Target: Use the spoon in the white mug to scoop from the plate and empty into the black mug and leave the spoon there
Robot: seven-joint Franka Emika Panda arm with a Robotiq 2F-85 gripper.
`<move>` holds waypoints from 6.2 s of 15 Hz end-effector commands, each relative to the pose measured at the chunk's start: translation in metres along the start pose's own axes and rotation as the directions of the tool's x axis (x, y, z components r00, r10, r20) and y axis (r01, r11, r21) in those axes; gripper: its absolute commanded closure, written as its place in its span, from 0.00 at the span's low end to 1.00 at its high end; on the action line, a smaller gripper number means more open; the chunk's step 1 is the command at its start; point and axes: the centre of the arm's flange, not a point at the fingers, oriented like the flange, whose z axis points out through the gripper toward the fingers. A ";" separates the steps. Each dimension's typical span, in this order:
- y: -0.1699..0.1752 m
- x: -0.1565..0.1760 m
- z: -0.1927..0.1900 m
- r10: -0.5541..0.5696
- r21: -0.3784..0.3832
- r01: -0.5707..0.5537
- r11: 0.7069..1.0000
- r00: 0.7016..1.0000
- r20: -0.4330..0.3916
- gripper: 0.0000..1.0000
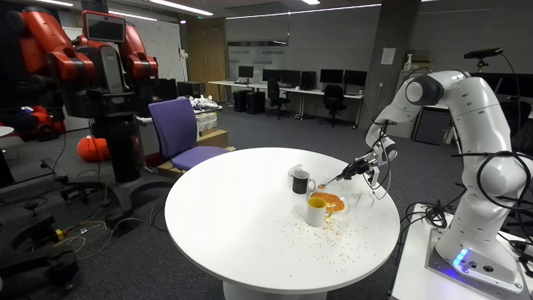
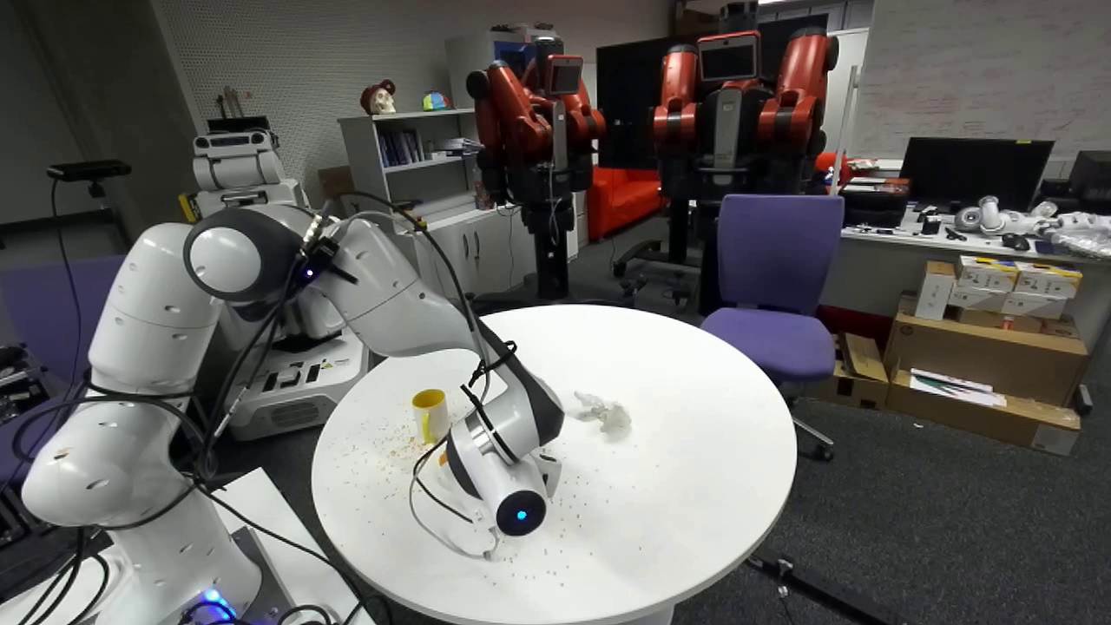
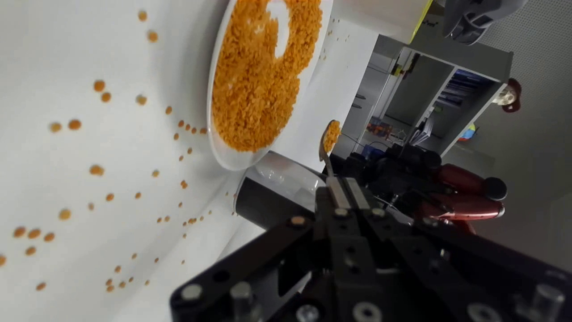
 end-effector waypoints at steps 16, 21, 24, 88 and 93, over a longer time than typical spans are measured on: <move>-0.046 0.114 -0.009 -0.149 0.049 0.152 0.987 0.987 -0.065 0.99; -0.054 0.137 0.014 -0.136 0.064 0.137 0.989 0.990 -0.025 0.99; -0.054 0.146 0.030 -0.133 0.069 0.132 0.989 0.991 0.010 0.99; -0.325 0.175 0.058 -0.190 -0.239 0.646 0.725 0.522 0.832 0.00; -0.401 0.139 0.039 0.039 -0.460 0.679 0.573 0.538 0.842 0.00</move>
